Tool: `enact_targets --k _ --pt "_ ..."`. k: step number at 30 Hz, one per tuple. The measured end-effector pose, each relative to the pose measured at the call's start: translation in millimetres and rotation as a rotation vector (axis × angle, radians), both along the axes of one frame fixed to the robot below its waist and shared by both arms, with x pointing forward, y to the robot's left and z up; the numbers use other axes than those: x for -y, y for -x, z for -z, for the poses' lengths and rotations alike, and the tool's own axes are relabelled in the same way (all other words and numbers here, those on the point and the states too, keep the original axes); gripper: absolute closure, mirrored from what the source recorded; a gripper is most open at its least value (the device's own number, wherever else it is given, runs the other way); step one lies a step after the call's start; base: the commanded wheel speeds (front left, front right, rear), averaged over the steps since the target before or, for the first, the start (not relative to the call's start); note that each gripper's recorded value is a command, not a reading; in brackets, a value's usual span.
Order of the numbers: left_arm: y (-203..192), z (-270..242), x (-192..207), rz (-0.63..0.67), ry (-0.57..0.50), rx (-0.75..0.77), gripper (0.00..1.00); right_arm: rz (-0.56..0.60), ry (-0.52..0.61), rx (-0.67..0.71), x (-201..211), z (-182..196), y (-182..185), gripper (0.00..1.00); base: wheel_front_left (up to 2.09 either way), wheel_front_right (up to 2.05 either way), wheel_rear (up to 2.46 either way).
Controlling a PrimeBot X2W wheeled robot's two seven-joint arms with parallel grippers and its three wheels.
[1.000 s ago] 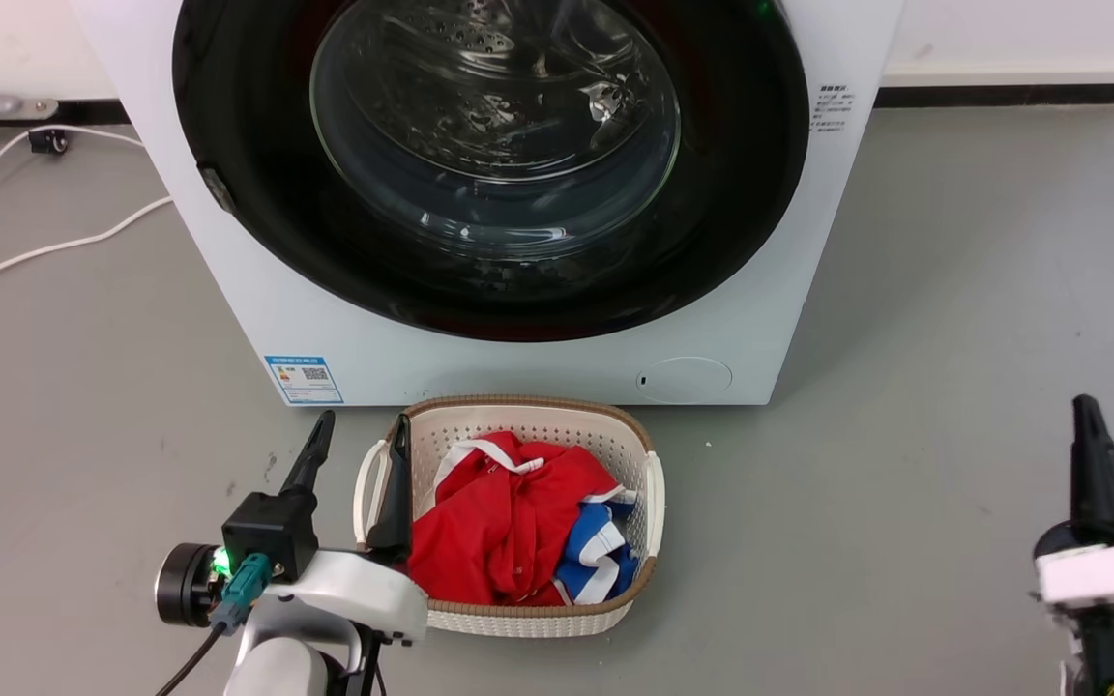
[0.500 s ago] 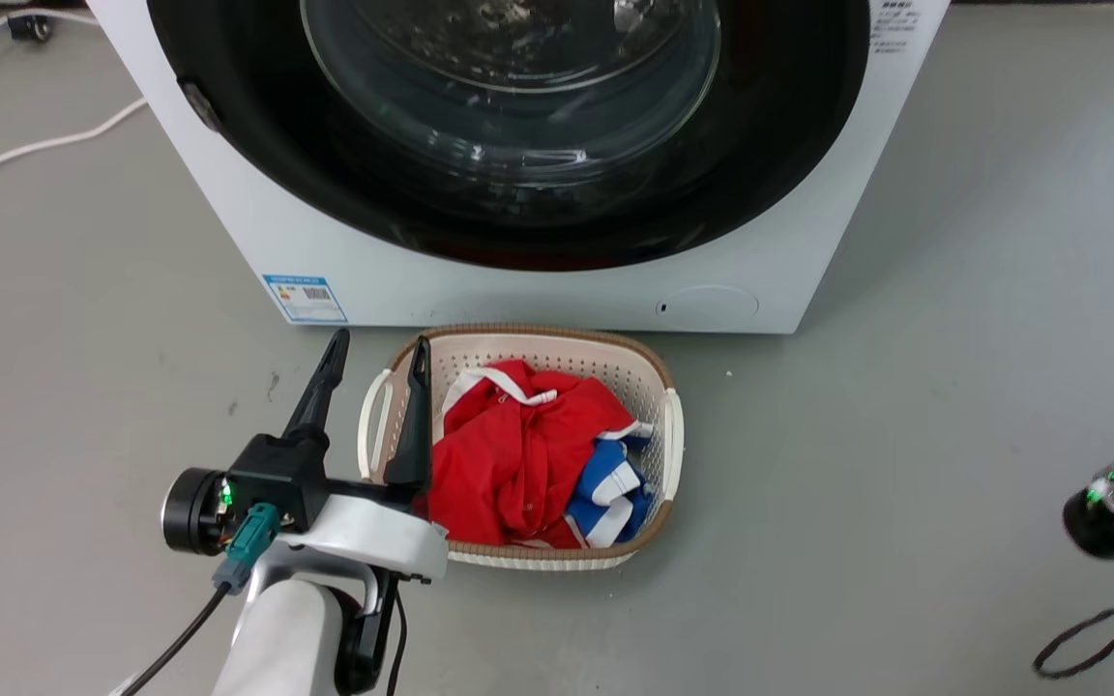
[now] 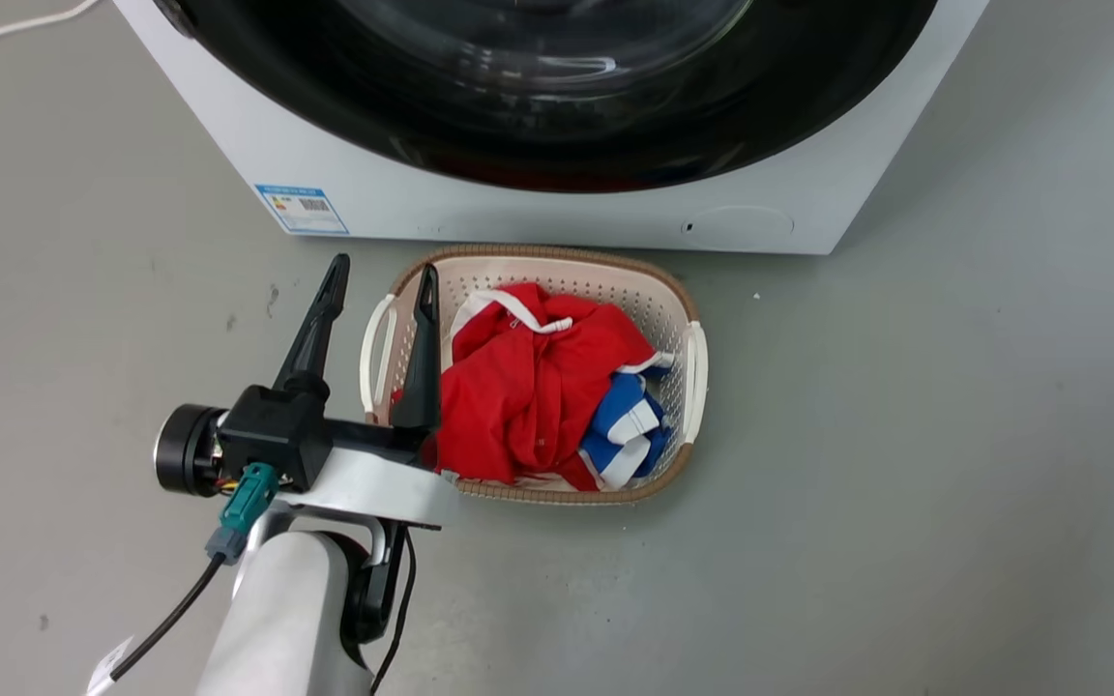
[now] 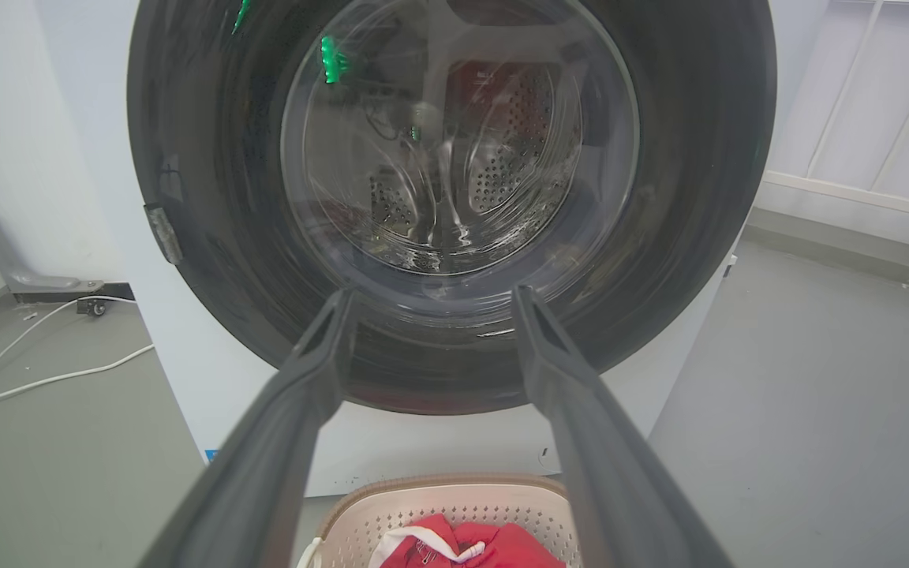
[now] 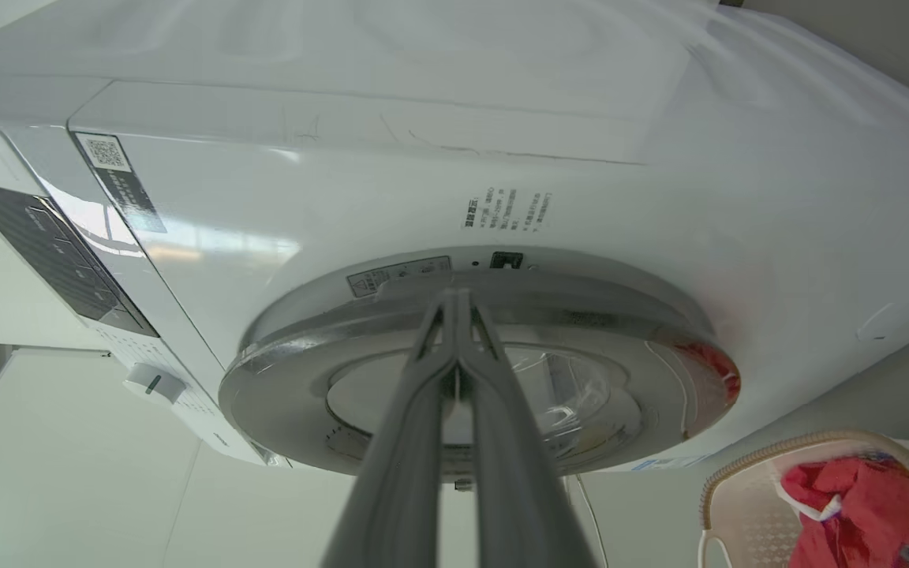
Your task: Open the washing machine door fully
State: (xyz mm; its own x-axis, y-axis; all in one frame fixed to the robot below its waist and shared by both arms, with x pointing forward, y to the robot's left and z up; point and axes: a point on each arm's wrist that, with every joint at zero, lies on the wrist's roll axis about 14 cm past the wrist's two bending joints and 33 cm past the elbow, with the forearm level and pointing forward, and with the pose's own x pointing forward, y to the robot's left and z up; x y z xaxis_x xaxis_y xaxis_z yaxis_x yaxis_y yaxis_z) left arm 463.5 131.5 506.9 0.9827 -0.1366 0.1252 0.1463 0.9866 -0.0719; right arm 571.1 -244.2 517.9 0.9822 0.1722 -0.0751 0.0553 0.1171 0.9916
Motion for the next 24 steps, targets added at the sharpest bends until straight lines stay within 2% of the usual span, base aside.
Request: enact_targets --k 12,24 --pt "-21.6 20.1 0.2 -0.006 -0.003 -0.025 0.00 -0.243 0.167 -0.048 -54.1 -6.5 -72.6 1.00 0.00 0.00 0.00" --pt "-32.0 33.2 2.2 -0.009 -0.005 -0.043 0.00 -0.361 0.292 -0.038 -95.8 -14.9 -111.0 1.00 0.00 0.00 0.00"
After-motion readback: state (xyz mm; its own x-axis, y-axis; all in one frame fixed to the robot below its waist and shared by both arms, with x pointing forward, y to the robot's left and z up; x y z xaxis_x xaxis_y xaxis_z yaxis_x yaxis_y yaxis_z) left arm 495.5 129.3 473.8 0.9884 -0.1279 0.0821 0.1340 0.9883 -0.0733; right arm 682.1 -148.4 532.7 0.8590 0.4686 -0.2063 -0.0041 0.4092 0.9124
